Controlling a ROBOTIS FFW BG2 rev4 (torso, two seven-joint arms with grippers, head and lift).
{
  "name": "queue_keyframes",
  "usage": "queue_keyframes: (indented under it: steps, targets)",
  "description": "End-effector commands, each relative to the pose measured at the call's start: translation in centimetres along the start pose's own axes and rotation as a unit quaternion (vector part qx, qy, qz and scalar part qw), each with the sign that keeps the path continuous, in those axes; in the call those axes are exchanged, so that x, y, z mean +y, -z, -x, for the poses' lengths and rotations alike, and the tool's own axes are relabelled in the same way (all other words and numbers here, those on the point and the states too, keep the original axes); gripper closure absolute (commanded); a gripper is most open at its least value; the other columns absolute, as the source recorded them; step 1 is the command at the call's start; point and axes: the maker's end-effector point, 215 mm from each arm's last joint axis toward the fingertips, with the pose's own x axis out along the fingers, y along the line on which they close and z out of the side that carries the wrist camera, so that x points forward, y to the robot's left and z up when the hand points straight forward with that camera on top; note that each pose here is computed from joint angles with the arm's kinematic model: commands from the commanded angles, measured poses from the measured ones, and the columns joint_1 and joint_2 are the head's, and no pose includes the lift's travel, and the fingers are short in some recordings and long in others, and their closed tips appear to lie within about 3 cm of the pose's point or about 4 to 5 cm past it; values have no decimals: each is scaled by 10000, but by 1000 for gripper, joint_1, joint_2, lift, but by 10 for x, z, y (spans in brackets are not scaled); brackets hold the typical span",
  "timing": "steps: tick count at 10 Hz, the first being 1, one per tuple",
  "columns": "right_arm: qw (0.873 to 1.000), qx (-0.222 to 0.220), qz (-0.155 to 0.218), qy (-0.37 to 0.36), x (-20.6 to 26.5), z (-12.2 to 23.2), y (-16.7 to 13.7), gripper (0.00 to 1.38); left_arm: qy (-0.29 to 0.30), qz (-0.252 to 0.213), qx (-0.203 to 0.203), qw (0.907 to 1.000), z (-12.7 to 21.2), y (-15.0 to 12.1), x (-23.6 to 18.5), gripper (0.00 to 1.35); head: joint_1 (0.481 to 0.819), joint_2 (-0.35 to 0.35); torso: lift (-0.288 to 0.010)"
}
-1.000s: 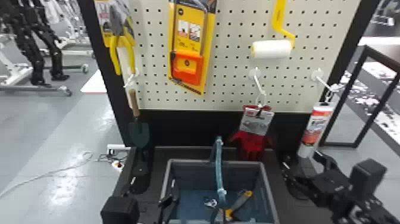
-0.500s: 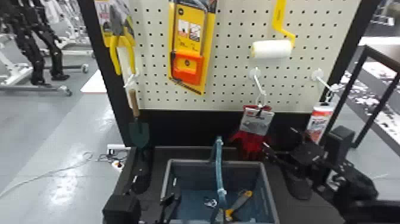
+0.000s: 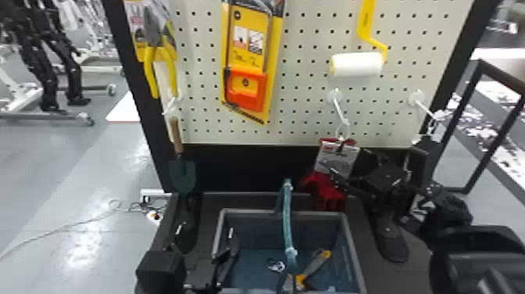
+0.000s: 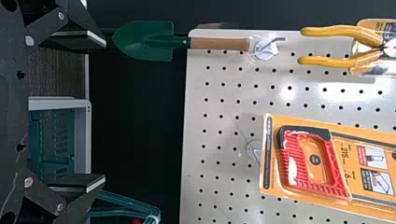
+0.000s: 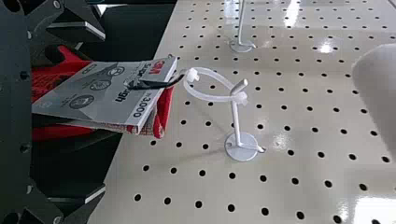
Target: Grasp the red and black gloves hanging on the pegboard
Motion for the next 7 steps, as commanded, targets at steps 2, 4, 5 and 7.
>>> queue_keyframes:
  steps: [2,4,5,7]
  targets:
    - [9999,112,-54,-74,-6,-6,6,159,28,17,-7,10000,-2,0,-3,271,549,0,-100]
    - [9999,86,-87,-112,-7,-12,3,323,40,32,-13,10000,-3,1,-5,269,549,0,-100]
    - [9998,65,-135,-99,-8,-11,4,769,40,32,-13,10000,-3,1,-5,269,549,0,-100]
    - [9997,47,-212,-92,-7,-8,7,1200,40,33,-5,10000,-2,1,-5,269,549,0,-100]
